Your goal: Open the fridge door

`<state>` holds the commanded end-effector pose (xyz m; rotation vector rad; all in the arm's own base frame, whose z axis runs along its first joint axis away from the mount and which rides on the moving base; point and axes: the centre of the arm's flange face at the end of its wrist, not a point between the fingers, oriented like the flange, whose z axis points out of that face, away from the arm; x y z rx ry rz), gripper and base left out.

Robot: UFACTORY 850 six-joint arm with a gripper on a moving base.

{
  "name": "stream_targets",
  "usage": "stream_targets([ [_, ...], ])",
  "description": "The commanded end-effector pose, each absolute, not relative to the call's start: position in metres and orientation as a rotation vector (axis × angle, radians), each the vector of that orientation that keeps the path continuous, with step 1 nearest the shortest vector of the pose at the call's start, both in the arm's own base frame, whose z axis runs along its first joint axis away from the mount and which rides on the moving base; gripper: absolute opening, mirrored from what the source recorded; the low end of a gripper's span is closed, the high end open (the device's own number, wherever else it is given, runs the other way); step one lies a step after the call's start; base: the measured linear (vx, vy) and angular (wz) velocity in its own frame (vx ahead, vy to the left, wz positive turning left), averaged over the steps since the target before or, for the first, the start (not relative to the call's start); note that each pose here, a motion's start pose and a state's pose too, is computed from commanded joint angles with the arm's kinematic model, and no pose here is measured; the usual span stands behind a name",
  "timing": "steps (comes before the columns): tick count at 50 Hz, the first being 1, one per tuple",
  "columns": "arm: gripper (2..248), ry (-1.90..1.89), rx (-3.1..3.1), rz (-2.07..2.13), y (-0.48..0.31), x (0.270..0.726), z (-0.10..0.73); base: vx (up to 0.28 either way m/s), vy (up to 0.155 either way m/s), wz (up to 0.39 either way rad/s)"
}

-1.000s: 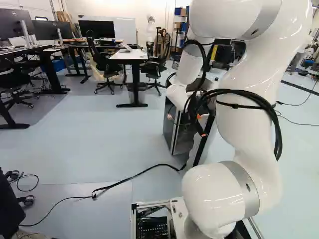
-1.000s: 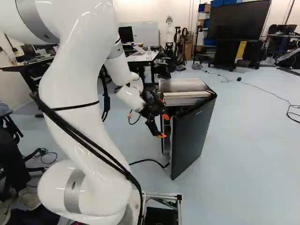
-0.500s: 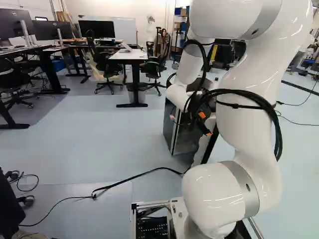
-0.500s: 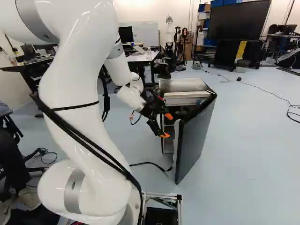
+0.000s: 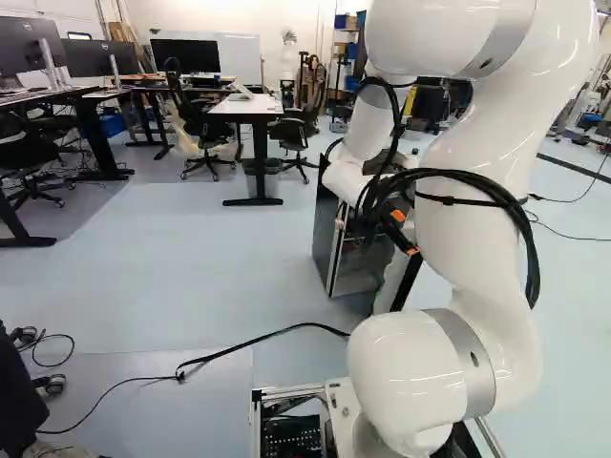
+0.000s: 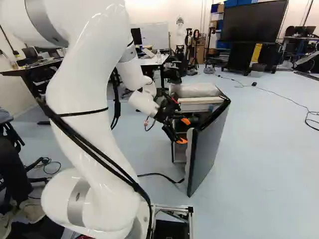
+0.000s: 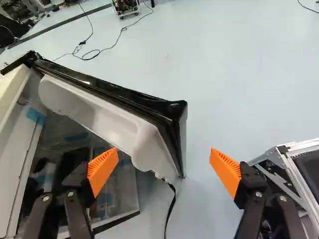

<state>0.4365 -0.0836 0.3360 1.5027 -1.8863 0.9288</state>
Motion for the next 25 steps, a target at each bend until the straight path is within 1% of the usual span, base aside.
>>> stream_targets([
  [25,247,-1.929,1.408,0.917,-0.133,0.443,0.337,0.000,0.000,0.000],
])
